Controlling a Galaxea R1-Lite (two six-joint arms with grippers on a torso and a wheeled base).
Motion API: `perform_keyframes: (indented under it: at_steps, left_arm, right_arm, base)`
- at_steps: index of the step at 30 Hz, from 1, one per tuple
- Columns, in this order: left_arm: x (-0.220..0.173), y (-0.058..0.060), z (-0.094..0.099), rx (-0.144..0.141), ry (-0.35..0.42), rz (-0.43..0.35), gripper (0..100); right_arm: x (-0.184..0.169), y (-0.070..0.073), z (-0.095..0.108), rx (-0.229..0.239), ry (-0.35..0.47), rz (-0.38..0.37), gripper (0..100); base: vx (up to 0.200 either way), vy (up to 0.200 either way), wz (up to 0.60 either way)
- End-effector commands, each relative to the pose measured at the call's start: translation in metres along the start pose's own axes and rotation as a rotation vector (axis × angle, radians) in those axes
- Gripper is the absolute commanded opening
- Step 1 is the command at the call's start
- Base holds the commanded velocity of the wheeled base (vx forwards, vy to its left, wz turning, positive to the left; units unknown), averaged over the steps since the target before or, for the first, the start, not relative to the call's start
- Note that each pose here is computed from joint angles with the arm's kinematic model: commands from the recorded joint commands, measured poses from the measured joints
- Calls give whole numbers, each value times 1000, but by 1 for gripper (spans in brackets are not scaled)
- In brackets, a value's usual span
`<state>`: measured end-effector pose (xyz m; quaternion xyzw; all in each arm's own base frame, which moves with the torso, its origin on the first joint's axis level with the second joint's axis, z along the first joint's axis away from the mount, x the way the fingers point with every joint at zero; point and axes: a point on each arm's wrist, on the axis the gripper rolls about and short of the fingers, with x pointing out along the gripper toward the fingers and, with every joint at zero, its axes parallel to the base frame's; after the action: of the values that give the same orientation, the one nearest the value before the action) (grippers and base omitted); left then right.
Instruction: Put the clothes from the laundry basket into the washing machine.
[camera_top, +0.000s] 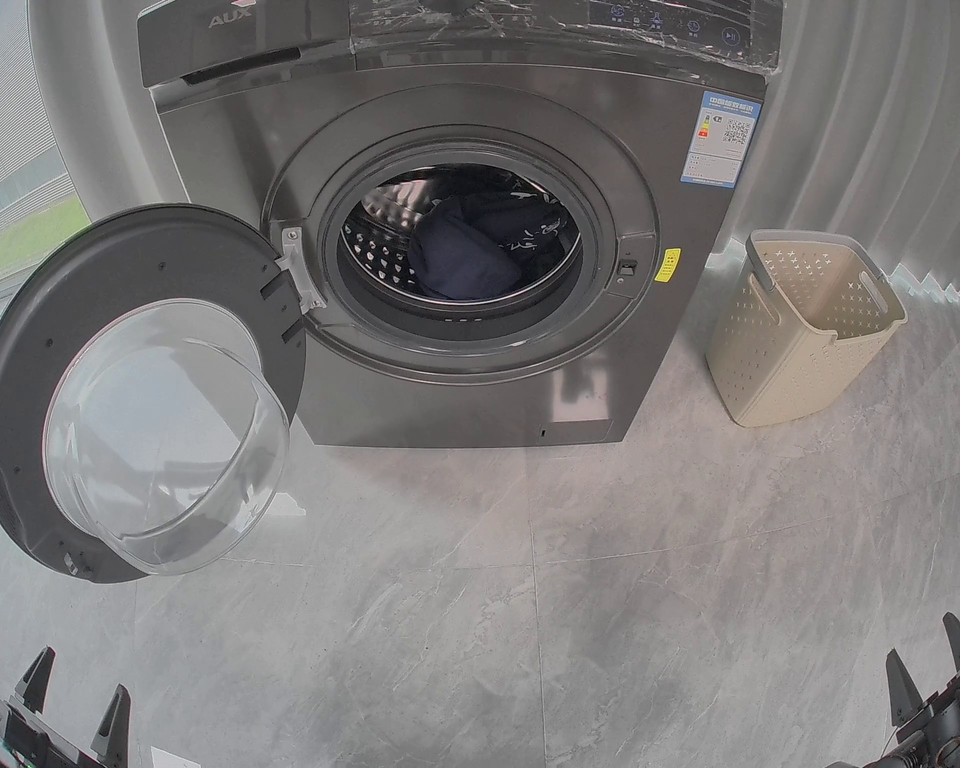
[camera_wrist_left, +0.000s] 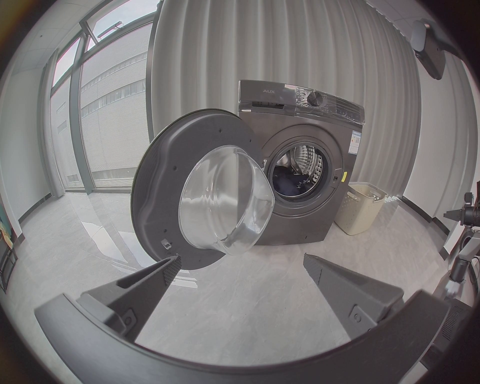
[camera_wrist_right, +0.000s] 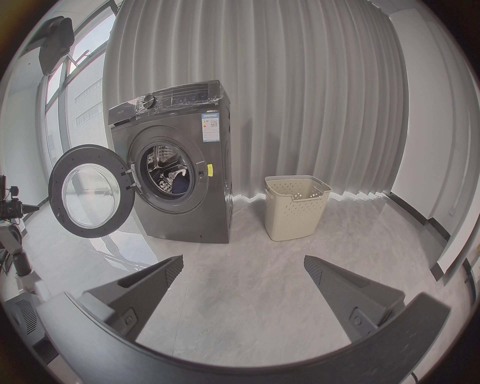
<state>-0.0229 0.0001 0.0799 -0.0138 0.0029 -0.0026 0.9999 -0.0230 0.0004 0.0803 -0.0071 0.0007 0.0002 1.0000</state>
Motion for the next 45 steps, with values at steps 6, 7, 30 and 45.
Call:
perform_keyframes:
  at_steps: [6, 7, 30, 45]
  left_arm:
    - [0, 0, -5, -12, 0, -2, 100]
    - [0, 0, -5, -12, 0, -2, 100]
    - [0, 0, -5, -18, 0, 5, 100]
    - [0, 0, -5, -17, 0, 5, 100]
  right_arm:
    - [0, 0, -5, 2, 3, 0, 100]
    - [0, 0, -5, 2, 3, 0, 100]
    - [0, 0, -5, 5, 3, -5, 100]
    - [0, 0, -5, 5, 3, -5, 100]
  base:
    - [0, 200, 0]
    - [0, 200, 0]
    - [0, 61, 157]
    - [0, 93, 0]
